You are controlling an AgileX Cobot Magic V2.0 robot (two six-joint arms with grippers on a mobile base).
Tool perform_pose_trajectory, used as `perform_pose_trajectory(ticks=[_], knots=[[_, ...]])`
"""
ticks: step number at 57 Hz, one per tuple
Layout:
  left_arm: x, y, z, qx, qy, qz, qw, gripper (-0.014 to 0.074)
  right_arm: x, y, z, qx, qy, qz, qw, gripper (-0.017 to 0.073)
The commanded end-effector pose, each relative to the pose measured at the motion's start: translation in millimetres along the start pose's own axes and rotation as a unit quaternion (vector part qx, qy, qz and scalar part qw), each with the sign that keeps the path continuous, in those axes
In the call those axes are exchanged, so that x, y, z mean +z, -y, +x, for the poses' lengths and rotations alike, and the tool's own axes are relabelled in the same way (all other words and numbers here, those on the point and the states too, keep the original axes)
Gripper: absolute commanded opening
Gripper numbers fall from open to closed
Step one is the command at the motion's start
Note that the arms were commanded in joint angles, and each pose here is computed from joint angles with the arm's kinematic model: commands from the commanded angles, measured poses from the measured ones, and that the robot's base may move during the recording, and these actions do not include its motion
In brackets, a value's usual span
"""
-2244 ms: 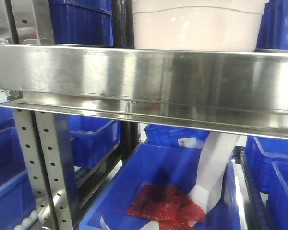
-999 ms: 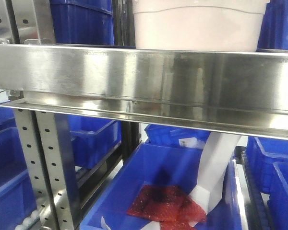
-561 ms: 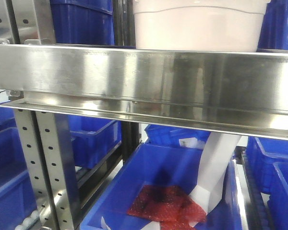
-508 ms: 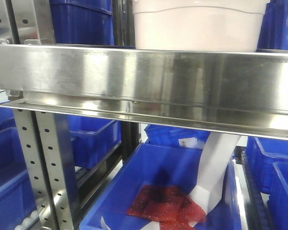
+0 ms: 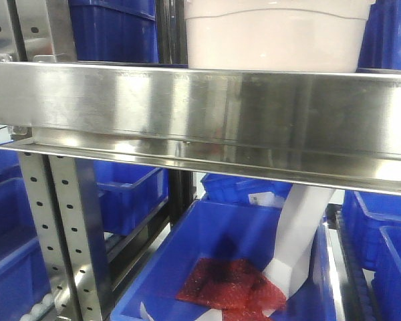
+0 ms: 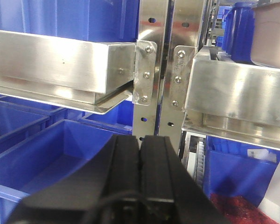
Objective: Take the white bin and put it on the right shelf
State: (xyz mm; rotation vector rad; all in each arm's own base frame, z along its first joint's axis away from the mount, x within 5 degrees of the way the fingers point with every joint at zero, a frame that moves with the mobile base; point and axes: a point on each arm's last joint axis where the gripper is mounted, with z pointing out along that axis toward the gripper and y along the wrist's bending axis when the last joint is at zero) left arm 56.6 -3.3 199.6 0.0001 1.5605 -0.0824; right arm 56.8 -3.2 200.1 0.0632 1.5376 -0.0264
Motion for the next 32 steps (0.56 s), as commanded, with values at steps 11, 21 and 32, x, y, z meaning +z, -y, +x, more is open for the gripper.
perform_pose_trajectory(ticks=[11,21,32], knots=[[-0.6,-1.1,-5.3,-0.008,0.045,-0.005,0.999,-0.0119,-3.4,0.0,-18.1,0.001,0.070,0.000,0.998,0.0076],[-0.6,-1.1,-5.3,-0.008,0.045,-0.005,0.999,-0.0119,-3.4,0.0,-18.1,0.001,0.070,0.000,0.998,0.0076],[-0.6,-1.1,-5.3,-0.008,0.045,-0.005,0.999,-0.0119,-3.4,0.0,-18.1,0.001,0.070,0.000,0.998,0.0076]])
